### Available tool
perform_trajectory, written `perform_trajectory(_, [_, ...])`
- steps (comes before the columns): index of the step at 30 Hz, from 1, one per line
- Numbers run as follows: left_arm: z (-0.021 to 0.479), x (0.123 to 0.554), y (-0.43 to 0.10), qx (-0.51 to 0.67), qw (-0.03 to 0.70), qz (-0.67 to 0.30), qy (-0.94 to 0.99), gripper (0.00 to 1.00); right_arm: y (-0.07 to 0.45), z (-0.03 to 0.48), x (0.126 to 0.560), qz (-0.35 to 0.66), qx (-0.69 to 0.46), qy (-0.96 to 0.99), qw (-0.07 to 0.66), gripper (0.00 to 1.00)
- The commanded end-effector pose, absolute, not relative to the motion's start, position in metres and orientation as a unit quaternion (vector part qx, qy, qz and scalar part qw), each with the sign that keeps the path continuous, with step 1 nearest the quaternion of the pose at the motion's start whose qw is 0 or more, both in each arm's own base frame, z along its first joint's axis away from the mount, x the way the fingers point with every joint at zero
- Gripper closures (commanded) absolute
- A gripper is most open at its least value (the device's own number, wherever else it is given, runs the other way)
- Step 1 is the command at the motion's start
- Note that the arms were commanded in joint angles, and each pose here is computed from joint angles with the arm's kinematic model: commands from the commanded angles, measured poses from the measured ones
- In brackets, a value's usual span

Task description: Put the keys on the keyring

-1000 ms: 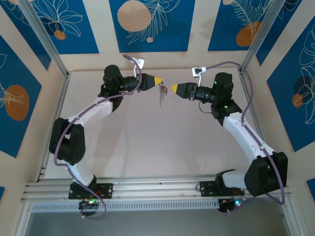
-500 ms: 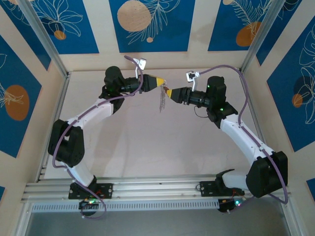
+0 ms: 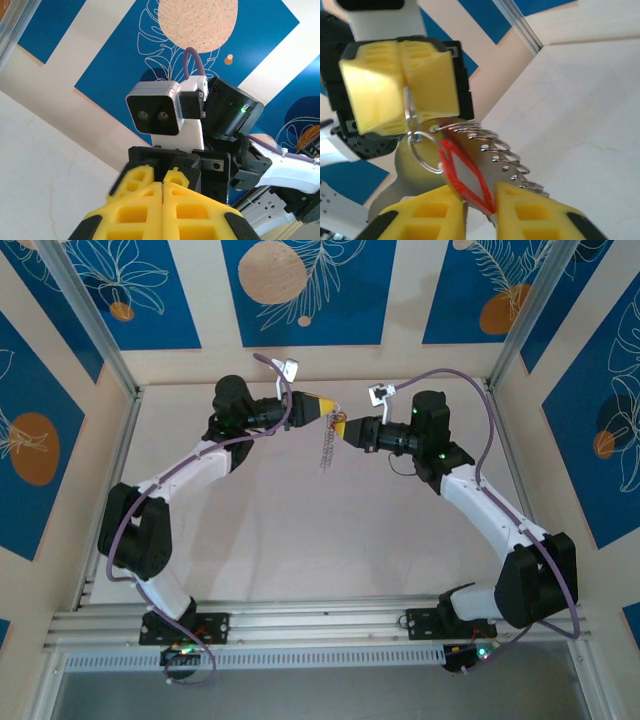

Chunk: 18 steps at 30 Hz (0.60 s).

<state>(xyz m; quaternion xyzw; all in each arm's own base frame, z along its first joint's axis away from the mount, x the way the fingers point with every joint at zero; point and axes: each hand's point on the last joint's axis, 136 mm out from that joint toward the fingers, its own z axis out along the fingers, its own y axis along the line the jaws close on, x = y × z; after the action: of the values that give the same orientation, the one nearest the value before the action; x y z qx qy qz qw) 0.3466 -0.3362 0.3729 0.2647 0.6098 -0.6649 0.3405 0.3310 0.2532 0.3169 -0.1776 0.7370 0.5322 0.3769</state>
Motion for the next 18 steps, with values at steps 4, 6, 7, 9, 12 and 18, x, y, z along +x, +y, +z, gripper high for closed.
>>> perform_trajectory(4, [0.391, 0.337, -0.335, 0.278, 0.365, -0.667, 0.586, 1.00, 0.259, 0.326, 0.320, 0.551, -0.200, 0.719, 0.374, 1.00])
perform_trajectory(6, [0.393, 0.336, -0.334, 0.277, 0.369, -0.667, 0.585, 1.00, 0.259, 0.324, 0.320, 0.552, -0.198, 0.720, 0.371, 1.00])
perform_trajectory(7, [0.392, 0.337, -0.334, 0.274, 0.370, -0.668, 0.585, 1.00, 0.260, 0.324, 0.319, 0.553, -0.199, 0.719, 0.370, 1.00])
perform_trajectory(9, [0.394, 0.337, -0.333, 0.273, 0.374, -0.668, 0.583, 1.00, 0.261, 0.322, 0.318, 0.554, -0.199, 0.720, 0.367, 1.00])
perform_trajectory(12, [0.395, 0.336, -0.333, 0.269, 0.378, -0.667, 0.583, 1.00, 0.265, 0.321, 0.315, 0.557, -0.204, 0.720, 0.361, 1.00])
perform_trajectory(18, [0.397, 0.336, -0.333, 0.264, 0.385, -0.667, 0.581, 1.00, 0.278, 0.320, 0.309, 0.560, -0.220, 0.719, 0.348, 1.00])
